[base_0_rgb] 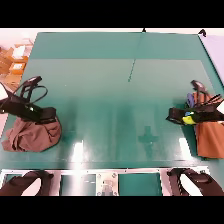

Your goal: Fold the shirts.

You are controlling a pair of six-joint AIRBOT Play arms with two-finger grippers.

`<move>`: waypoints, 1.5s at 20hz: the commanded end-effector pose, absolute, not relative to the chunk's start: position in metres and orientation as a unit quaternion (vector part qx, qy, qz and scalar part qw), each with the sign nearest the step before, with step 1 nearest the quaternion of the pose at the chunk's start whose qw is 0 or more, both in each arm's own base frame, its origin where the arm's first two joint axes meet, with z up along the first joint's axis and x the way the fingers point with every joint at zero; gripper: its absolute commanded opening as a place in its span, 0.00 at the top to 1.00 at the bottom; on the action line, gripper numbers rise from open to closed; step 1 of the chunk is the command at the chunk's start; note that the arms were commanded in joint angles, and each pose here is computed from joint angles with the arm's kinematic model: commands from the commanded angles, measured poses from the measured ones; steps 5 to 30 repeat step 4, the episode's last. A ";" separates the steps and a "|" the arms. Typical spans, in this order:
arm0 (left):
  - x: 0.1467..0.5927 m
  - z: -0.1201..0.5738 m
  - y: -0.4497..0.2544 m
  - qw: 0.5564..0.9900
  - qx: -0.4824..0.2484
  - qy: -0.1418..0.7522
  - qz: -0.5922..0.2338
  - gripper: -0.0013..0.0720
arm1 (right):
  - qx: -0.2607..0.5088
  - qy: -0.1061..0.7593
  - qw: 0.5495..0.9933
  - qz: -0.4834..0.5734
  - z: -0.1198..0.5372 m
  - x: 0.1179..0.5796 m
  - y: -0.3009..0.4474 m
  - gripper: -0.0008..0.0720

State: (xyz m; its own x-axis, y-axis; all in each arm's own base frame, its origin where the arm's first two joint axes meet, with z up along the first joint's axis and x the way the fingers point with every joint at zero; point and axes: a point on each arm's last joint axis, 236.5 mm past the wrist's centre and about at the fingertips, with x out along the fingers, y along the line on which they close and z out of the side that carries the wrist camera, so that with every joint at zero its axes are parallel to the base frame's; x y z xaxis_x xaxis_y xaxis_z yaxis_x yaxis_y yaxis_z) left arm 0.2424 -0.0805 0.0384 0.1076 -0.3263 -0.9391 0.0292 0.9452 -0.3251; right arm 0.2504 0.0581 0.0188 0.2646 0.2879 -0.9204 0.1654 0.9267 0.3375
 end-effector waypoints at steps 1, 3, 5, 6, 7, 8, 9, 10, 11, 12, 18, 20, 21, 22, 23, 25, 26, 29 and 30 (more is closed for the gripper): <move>0.229 0.032 -0.083 0.732 -0.124 0.659 -0.119 0.95 | 0.157 0.610 0.772 0.085 0.012 0.240 0.089 0.97; 0.231 0.032 -0.083 0.734 -0.125 0.657 -0.118 0.95 | 0.154 0.611 0.771 0.089 0.012 0.239 0.091 0.97; 0.231 0.032 -0.083 0.734 -0.126 0.657 -0.118 0.95 | 0.154 0.611 0.771 0.089 0.012 0.239 0.091 0.97; 0.231 0.032 -0.083 0.734 -0.126 0.657 -0.118 0.95 | 0.154 0.611 0.771 0.089 0.012 0.239 0.091 0.97; 0.231 0.032 -0.083 0.734 -0.126 0.657 -0.118 0.95 | 0.154 0.611 0.771 0.089 0.012 0.239 0.091 0.97; 0.231 0.032 -0.083 0.734 -0.126 0.657 -0.118 0.95 | 0.154 0.611 0.771 0.089 0.012 0.239 0.091 0.97; 0.231 0.032 -0.083 0.734 -0.126 0.657 -0.118 0.95 | 0.154 0.611 0.771 0.089 0.012 0.239 0.091 0.97; 0.231 0.032 -0.083 0.734 -0.126 0.657 -0.118 0.95 | 0.154 0.611 0.771 0.089 0.012 0.239 0.091 0.97; 0.231 0.032 -0.083 0.734 -0.126 0.657 -0.118 0.95 | 0.154 0.611 0.771 0.089 0.012 0.239 0.091 0.97; 0.231 0.032 -0.083 0.734 -0.126 0.657 -0.118 0.95 | 0.154 0.611 0.771 0.089 0.012 0.239 0.091 0.97; 0.231 0.032 -0.083 0.734 -0.126 0.657 -0.118 0.95 | 0.154 0.611 0.771 0.089 0.012 0.239 0.091 0.97; 0.231 0.032 -0.083 0.734 -0.126 0.657 -0.118 0.95 | 0.154 0.611 0.771 0.089 0.012 0.239 0.091 0.97; 0.231 0.032 -0.083 0.734 -0.126 0.657 -0.118 0.95 | 0.154 0.611 0.771 0.089 0.012 0.239 0.091 0.97; 0.231 0.032 -0.083 0.734 -0.126 0.657 -0.118 0.95 | 0.154 0.611 0.771 0.089 0.012 0.239 0.091 0.97; 0.231 0.032 -0.083 0.734 -0.126 0.657 -0.118 0.95 | 0.154 0.611 0.771 0.089 0.012 0.239 0.091 0.97; 0.231 0.032 -0.083 0.734 -0.126 0.657 -0.118 0.95 | 0.154 0.611 0.771 0.089 0.012 0.239 0.091 0.97; 0.231 0.032 -0.083 0.734 -0.126 0.657 -0.118 0.95 | 0.154 0.611 0.771 0.089 0.012 0.239 0.091 0.97; 0.231 0.032 -0.083 0.734 -0.126 0.657 -0.118 0.95 | 0.154 0.611 0.771 0.089 0.012 0.239 0.091 0.97; 0.231 0.032 -0.083 0.734 -0.126 0.657 -0.118 0.95 | 0.154 0.611 0.771 0.089 0.012 0.239 0.091 0.97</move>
